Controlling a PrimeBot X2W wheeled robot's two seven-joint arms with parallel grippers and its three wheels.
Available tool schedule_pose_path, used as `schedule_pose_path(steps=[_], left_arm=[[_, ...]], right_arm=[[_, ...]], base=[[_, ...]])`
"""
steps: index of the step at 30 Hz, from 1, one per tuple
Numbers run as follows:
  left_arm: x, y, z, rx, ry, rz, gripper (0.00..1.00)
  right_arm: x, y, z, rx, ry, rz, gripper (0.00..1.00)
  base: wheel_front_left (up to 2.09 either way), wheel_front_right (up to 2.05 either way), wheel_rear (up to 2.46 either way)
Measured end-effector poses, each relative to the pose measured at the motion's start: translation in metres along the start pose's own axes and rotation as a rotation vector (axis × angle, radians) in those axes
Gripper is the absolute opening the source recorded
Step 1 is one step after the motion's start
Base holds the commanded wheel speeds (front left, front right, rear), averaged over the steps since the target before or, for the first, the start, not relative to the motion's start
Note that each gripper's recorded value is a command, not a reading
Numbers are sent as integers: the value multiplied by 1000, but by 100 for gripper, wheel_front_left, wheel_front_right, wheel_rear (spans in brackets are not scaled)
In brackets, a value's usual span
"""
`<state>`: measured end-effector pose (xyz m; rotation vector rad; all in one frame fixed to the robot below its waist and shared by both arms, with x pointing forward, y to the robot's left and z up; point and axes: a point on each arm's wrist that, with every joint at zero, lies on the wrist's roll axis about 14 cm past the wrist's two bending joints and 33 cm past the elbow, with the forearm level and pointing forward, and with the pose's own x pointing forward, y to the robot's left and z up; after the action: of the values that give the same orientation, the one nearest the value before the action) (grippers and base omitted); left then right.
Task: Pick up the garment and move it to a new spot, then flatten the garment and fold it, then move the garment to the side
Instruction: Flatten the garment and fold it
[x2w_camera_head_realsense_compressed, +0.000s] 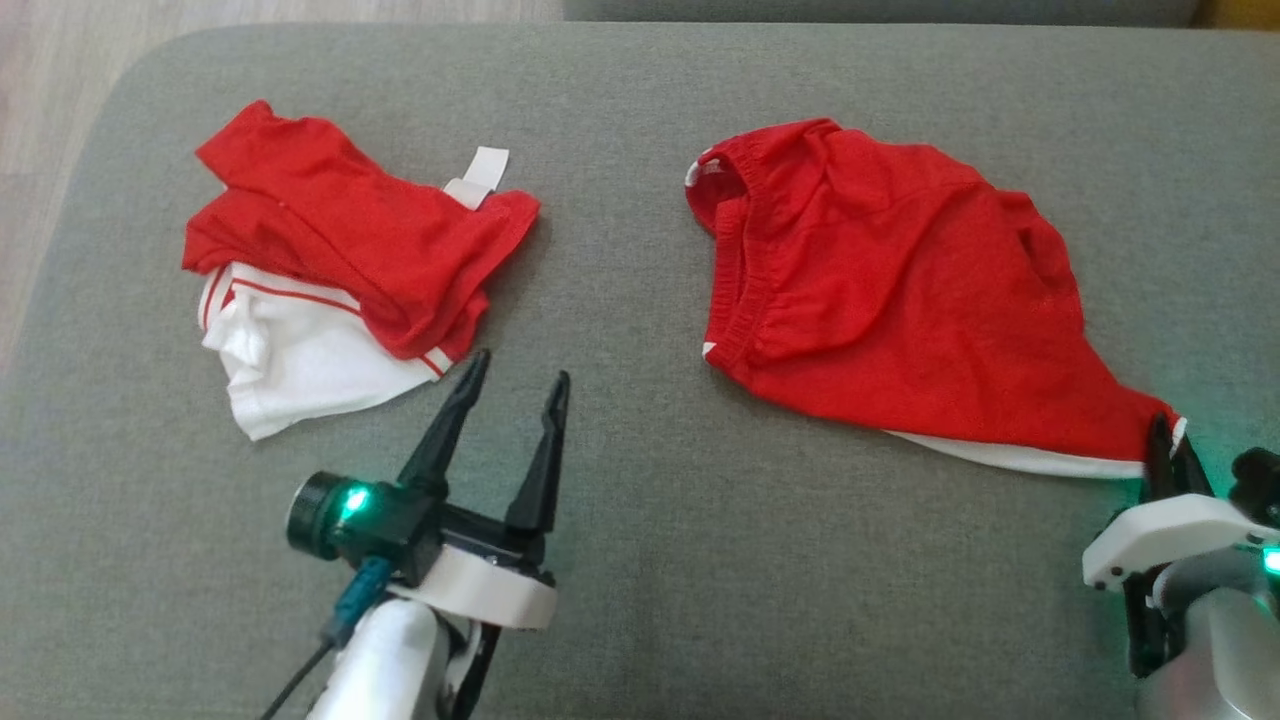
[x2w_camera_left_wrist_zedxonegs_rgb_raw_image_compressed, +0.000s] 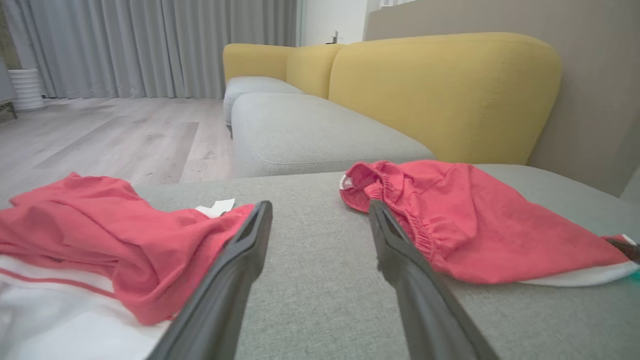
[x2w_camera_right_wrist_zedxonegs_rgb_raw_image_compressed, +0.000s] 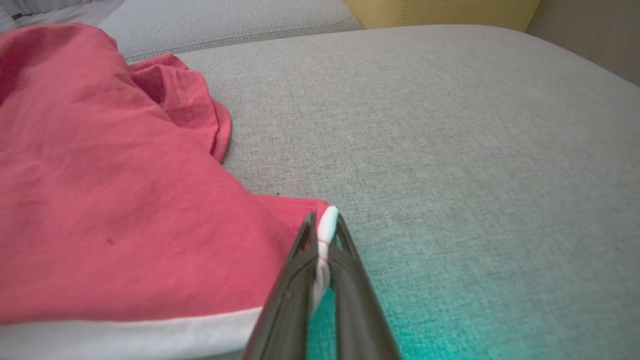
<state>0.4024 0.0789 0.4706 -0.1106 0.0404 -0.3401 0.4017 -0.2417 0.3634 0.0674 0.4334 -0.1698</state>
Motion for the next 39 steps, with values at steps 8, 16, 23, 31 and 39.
schedule_pose_path(steps=[8,16,23,31,39], left_arm=[[15,-71,-26,84,87,-293,100],[35,-91,-66,238,218,-499,100],[60,-91,-80,329,244,-572,100],[64,-105,-99,375,267,-664,100],[61,-109,-104,392,274,-695,100]], right_arm=[[-2,-9,-2,38,1,-24,0],[8,-12,1,60,12,-32,0],[18,-15,1,64,15,-40,0],[27,-19,3,62,6,-53,0],[29,-19,1,65,8,-55,0]], base=[[0,0,0],[0,0,0],[0,0,0],[0,0,0],[0,0,0]])
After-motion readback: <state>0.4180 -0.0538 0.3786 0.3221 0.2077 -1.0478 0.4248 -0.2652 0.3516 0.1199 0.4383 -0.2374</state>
